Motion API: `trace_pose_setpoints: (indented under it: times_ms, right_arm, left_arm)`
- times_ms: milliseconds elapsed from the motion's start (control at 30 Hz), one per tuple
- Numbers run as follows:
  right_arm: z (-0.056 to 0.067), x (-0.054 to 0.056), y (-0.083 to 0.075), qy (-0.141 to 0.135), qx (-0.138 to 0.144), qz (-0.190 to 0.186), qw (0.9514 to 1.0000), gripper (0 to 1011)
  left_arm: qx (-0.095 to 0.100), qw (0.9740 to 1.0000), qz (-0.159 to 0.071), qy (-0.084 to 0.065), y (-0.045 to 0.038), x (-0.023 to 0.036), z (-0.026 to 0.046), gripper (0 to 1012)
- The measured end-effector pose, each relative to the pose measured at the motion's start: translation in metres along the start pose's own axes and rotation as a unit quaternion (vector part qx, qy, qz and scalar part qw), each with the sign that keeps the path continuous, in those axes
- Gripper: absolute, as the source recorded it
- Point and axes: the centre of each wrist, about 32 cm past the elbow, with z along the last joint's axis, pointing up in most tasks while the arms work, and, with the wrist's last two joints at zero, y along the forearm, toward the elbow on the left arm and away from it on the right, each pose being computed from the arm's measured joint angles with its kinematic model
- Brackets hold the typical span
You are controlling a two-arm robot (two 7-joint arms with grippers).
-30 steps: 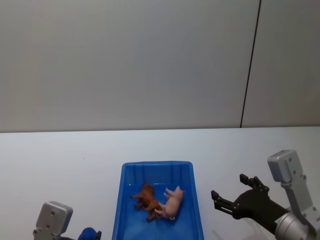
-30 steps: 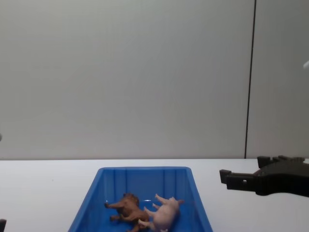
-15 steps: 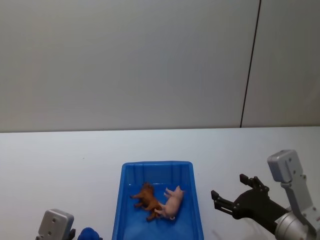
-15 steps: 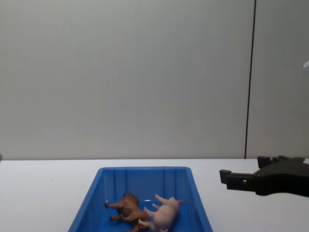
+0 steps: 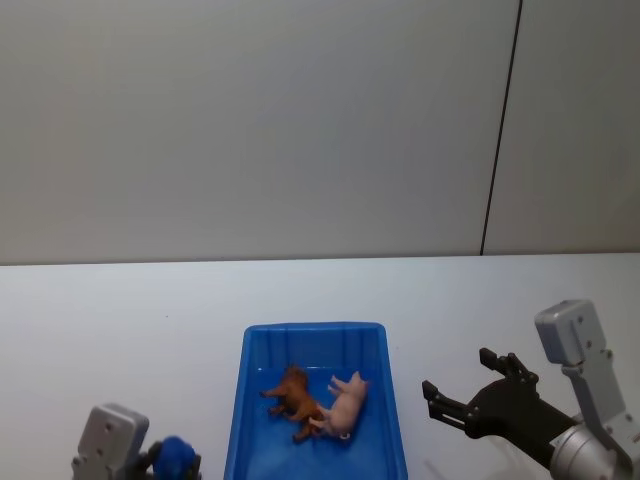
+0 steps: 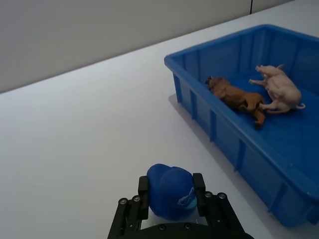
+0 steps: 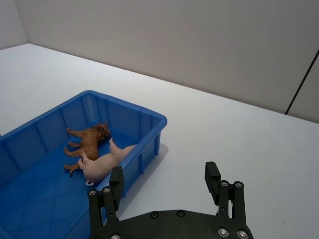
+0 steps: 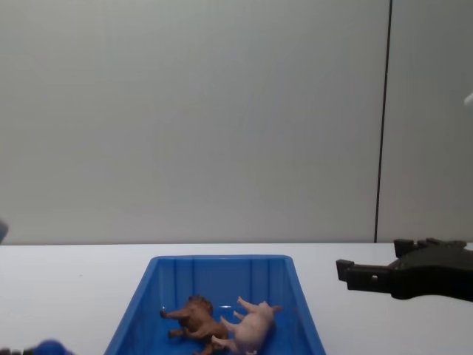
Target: Pick up the two dolls from the table and place them into the box.
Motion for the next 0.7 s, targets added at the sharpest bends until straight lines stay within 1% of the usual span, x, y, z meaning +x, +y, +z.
trace_pose_setpoints:
  times_ms: [67, 133, 167, 300, 333, 367, 400, 500, 533, 633, 667, 700]
  right_arm:
    - [0.000, 0.000, 0.000, 0.000, 0.000, 0.000, 1.0000, 1001]
    - [0.000, 0.000, 0.000, 0.000, 0.000, 0.000, 1.0000, 1001]
    - [0.000, 0.000, 0.000, 0.000, 0.000, 0.000, 1.0000, 1001]
    - [0.000, 0.000, 0.000, 0.000, 0.000, 0.000, 1.0000, 1001]
    - [0.000, 0.000, 0.000, 0.000, 0.000, 0.000, 1.0000, 1001]
    - [0.000, 0.000, 0.000, 0.000, 0.000, 0.000, 1.0000, 1001]
    - [0.000, 0.000, 0.000, 0.000, 0.000, 0.000, 1.0000, 1001]
    - [0.000, 0.000, 0.000, 0.000, 0.000, 0.000, 1.0000, 1001]
    - [0.000, 0.000, 0.000, 0.000, 0.000, 0.000, 1.0000, 1001]
    - [0.000, 0.000, 0.000, 0.000, 0.000, 0.000, 1.0000, 1001]
    - [0.000, 0.000, 0.000, 0.000, 0.000, 0.000, 1.0000, 1001]
    - [0.000, 0.000, 0.000, 0.000, 0.000, 0.000, 1.0000, 1001]
  left_arm:
    - [-0.006, 1.0000, 0.000, -0.004, -0.0005, 0.0012, 0.0031, 516]
    - [-0.016, 0.9998, 0.001, -0.011, -0.0015, 0.0031, 0.0091, 503]
    - [-0.024, 0.9996, 0.001, -0.015, -0.0024, 0.0042, 0.0133, 487]
    - [-0.040, 0.9989, 0.000, -0.025, -0.0053, 0.0060, 0.0232, 466]
    - [-0.050, 0.9983, -0.001, -0.031, -0.0075, 0.0064, 0.0288, 464]
    - [-0.053, 0.9980, -0.002, -0.033, -0.0084, 0.0062, 0.0308, 462]
    - [-0.062, 0.9973, -0.005, -0.038, -0.0109, 0.0057, 0.0358, 447]
    - [-0.078, 0.9959, -0.009, -0.046, -0.0159, 0.0042, 0.0446, 439]
    - [-0.088, 0.9948, -0.013, -0.049, -0.0199, 0.0025, 0.0506, 426]
    - [-0.099, 0.9933, -0.019, -0.056, -0.0251, -0.0003, 0.0571, 411]
    - [-0.107, 0.9921, -0.025, -0.060, -0.0294, -0.0028, 0.0618, 399]
    - [-0.111, 0.9915, -0.028, -0.062, -0.0313, -0.0040, 0.0639, 414]
